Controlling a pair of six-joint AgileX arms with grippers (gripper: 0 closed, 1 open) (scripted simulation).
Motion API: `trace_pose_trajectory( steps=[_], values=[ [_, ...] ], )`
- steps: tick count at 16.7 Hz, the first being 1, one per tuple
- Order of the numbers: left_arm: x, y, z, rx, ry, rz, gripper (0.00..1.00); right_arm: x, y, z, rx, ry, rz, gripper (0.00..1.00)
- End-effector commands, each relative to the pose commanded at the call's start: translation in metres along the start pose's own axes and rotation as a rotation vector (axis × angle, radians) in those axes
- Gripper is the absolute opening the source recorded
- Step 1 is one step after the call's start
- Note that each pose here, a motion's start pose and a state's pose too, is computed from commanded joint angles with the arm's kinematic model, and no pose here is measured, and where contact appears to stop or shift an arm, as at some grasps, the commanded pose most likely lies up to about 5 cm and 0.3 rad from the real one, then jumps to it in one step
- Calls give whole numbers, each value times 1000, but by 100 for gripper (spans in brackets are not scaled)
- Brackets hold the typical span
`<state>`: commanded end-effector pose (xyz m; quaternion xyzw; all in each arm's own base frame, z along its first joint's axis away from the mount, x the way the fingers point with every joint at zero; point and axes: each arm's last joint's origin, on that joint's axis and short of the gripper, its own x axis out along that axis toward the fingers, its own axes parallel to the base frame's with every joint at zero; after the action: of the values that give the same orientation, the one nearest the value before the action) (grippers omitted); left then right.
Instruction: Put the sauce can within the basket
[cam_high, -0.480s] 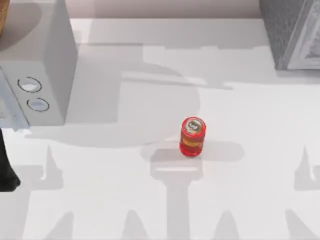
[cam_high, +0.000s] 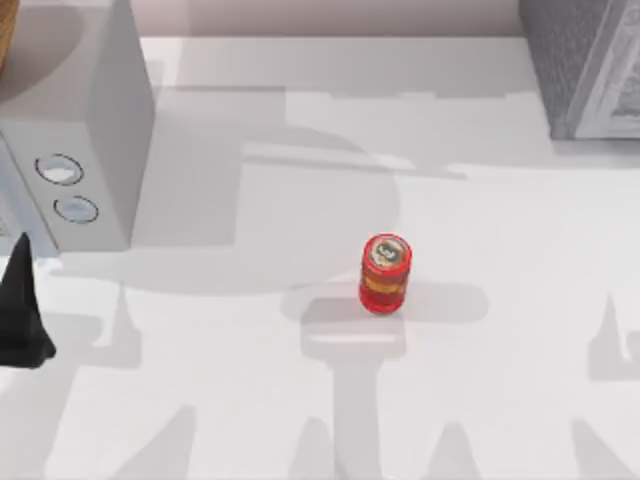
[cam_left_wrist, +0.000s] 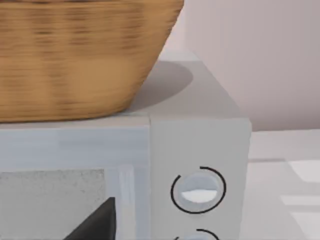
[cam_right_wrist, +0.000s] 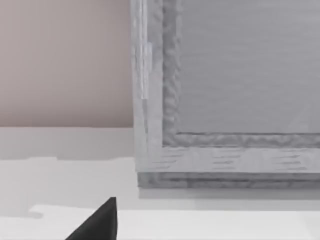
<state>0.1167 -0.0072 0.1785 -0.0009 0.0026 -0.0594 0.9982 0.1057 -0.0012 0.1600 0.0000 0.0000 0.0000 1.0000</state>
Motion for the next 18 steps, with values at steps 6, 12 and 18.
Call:
trace_pose_trajectory(
  steps=[6,12,18],
  values=[
    [48,-13,32,-2,8,-280,100,0,0,0,0,0,0,100],
    [133,-39,25,-1,10,-635,100,0,0,0,0,0,0,100],
    [205,-76,-48,5,5,-983,100,0,0,0,0,0,0,100]
  ],
)
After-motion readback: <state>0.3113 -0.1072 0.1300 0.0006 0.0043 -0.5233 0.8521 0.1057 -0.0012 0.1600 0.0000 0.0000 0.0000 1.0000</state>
